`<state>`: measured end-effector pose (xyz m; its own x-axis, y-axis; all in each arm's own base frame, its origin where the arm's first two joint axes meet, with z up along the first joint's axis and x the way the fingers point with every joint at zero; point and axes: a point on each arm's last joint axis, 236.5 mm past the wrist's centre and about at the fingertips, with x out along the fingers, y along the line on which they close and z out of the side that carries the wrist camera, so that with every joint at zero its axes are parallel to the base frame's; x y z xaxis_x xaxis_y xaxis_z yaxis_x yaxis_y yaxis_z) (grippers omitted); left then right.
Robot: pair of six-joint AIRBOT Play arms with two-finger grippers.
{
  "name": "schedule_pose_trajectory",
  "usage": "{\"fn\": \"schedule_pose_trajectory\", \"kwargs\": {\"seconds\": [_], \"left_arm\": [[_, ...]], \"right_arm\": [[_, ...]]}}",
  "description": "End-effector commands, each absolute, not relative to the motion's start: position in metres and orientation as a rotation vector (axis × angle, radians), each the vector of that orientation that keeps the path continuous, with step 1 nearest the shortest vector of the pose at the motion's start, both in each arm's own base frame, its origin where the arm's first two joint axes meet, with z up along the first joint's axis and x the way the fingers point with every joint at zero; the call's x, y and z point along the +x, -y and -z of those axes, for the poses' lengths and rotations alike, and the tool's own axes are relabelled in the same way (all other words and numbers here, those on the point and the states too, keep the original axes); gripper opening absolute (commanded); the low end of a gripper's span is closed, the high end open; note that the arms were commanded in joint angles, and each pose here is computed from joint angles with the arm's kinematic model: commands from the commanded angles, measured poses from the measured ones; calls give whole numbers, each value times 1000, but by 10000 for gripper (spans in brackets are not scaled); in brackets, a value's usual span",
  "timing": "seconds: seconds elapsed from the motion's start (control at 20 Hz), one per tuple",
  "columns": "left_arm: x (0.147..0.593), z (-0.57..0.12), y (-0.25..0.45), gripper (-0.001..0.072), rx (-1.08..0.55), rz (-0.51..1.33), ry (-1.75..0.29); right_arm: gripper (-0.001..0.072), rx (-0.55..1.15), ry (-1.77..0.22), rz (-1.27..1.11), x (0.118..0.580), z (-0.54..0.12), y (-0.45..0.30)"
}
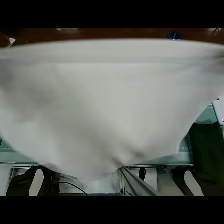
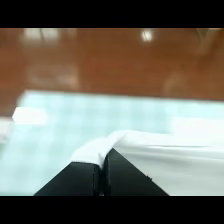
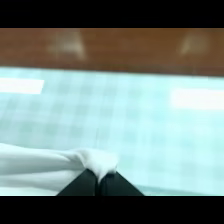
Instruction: Fold the shirts.
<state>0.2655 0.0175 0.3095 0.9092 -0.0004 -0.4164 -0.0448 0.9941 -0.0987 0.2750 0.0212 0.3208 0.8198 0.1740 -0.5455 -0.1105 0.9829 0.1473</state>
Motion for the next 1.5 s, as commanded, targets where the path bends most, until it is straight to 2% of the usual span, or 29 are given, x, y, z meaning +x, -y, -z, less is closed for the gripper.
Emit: {"fn": "schedule_pose_trajectory", "kwargs": {"seconds": [0.0,0.2,0.45,0.6,0.7,0.85,1.05,1.25,1.35,1.45], "left_arm": [[318,-196,-5,19,-317,55,-619],[390,-103,11,19,-399,85,-763],[492,-40,30,19,-453,99,-848],[528,-8,34,19,-527,85,-926],[537,9,46,19,-565,111,-975],[532,25,59,19,-575,140,-1040],[509,21,61,19,-555,190,-1122],[445,16,66,19,-397,376,-1323],[410,33,55,19,-315,375,-1471],[389,54,55,19,-305,366,-1547]], "right_arm": [[22,215,-737,-224,320,-234,-28],[22,312,-841,-234,396,-150,-17],[22,463,-924,-218,485,-59,-4],[22,491,-967,-220,525,-28,4],[22,525,-981,-234,543,-17,3],[22,557,-1006,-257,552,-4,-2],[22,558,-1049,-294,542,-6,-6],[22,542,-1193,-379,503,-6,-2],[22,484,-1315,-366,476,11,8],[22,435,-1419,-332,453,35,14]]}}
